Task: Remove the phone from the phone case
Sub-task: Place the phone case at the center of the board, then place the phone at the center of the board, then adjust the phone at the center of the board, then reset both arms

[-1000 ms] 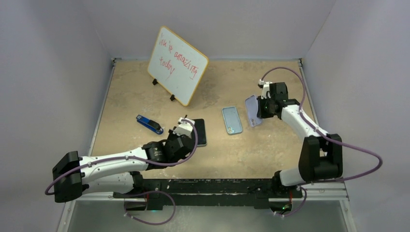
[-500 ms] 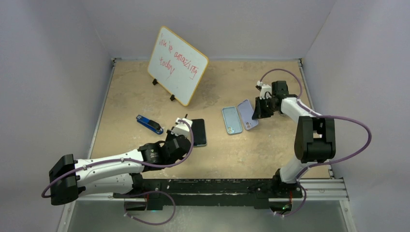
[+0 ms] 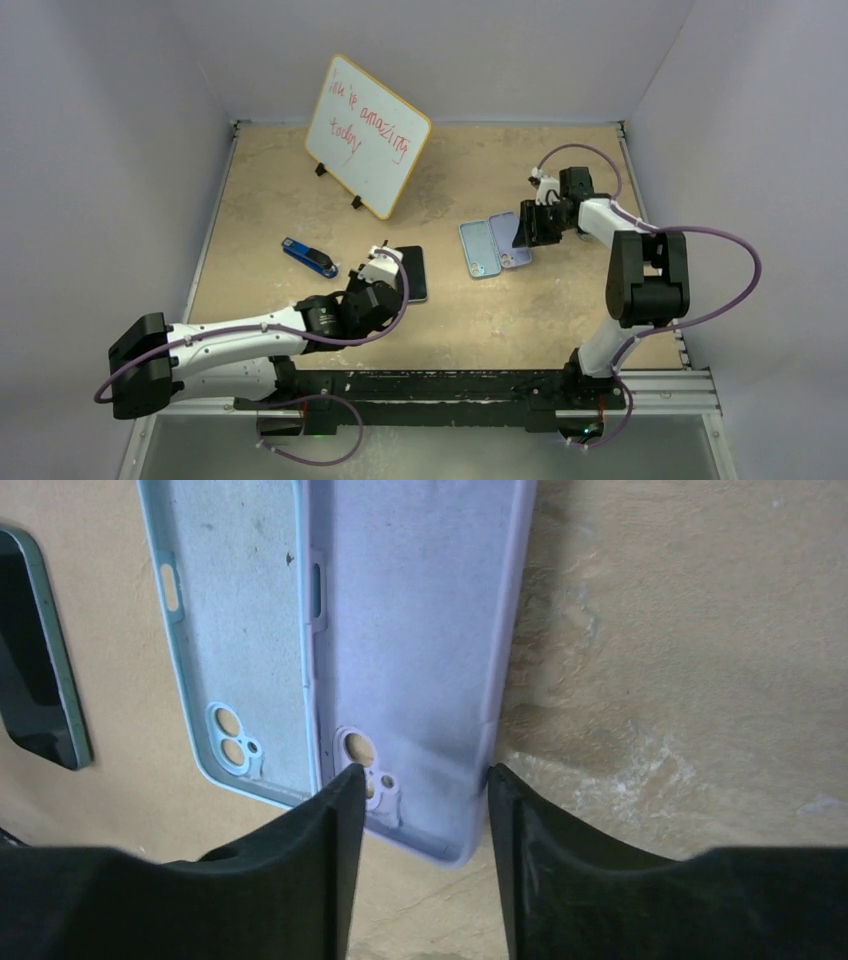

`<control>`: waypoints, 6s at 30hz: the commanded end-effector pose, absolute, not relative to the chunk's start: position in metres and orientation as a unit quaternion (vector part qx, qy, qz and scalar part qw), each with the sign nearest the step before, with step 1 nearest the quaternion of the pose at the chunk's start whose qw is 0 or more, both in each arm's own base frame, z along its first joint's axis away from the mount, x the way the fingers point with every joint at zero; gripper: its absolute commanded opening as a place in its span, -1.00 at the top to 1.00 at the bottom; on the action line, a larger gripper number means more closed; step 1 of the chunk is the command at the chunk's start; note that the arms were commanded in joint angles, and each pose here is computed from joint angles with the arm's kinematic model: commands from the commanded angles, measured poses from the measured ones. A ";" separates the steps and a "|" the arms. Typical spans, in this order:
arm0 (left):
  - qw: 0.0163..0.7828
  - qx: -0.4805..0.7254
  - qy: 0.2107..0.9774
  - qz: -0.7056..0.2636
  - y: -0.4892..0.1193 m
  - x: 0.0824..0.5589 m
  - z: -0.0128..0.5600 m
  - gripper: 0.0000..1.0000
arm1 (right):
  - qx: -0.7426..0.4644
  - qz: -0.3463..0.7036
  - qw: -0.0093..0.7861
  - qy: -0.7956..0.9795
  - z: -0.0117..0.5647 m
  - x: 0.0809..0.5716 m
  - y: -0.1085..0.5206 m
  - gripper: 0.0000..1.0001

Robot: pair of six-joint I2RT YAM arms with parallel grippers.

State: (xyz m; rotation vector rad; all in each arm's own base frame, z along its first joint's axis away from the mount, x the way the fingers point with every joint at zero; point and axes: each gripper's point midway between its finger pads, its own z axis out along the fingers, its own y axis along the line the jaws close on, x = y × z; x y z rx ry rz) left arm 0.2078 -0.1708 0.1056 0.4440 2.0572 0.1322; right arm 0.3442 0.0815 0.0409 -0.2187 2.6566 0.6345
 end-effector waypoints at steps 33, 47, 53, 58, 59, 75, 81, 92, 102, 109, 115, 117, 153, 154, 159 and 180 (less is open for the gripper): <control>0.362 0.242 0.873 0.219 -0.186 0.218 0.049 0.78 | -0.078 0.318 0.514 0.793 0.152 0.312 0.127 -0.83; 0.330 0.248 0.893 0.179 -0.203 0.201 0.031 0.06 | -0.081 0.318 0.535 0.778 0.160 0.306 0.126 -0.83; 0.337 0.238 0.899 0.148 -0.213 0.204 0.040 -0.23 | -0.084 0.325 0.535 0.776 0.162 0.303 0.128 -0.84; 0.344 0.207 0.913 0.077 -0.215 0.209 0.050 -0.40 | -0.084 0.330 0.538 0.771 0.165 0.300 0.129 -0.83; 0.344 0.198 0.916 0.062 -0.213 0.211 0.051 -0.40 | -0.084 0.331 0.539 0.770 0.166 0.300 0.129 -0.83; 0.355 0.088 0.930 -0.027 -0.190 0.267 0.046 -0.61 | -0.093 0.346 0.537 0.764 0.167 0.294 0.137 -0.84; 0.343 0.096 0.934 -0.035 -0.199 0.277 0.037 -0.61 | -0.098 0.348 0.534 0.765 0.166 0.293 0.140 -0.84; 0.335 0.058 0.940 -0.033 -0.186 0.286 0.031 -0.63 | -0.104 0.350 0.531 0.765 0.166 0.292 0.143 -0.84; 0.361 0.017 0.929 -0.079 -0.175 0.266 0.075 -0.63 | -0.107 0.349 0.530 0.765 0.167 0.291 0.145 -0.84; 0.349 -0.028 0.933 -0.089 -0.153 0.247 0.062 -0.51 | -0.108 0.350 0.530 0.765 0.166 0.290 0.146 -0.84; 0.333 -0.071 0.935 -0.102 -0.138 0.234 0.047 -0.41 | -0.111 0.350 0.529 0.765 0.167 0.289 0.146 -0.84; 0.331 -0.087 0.934 -0.103 -0.133 0.230 0.043 -0.37 | -0.111 0.349 0.529 0.765 0.167 0.289 0.146 -0.84; 0.317 -0.084 0.922 -0.205 -0.172 0.237 0.028 0.40 | -0.107 0.343 0.530 0.768 0.165 0.290 0.145 -0.84; 0.318 -0.084 0.922 -0.205 -0.172 0.238 0.028 0.41 | -0.107 0.344 0.529 0.768 0.165 0.290 0.145 -0.84; 0.331 -0.076 0.919 -0.199 -0.171 0.244 0.033 0.37 | -0.105 0.343 0.529 0.769 0.164 0.291 0.145 -0.84; 0.457 -0.060 0.874 -0.155 -0.143 0.271 0.142 -0.42 | -0.006 0.334 0.513 0.791 0.170 0.293 0.131 -0.98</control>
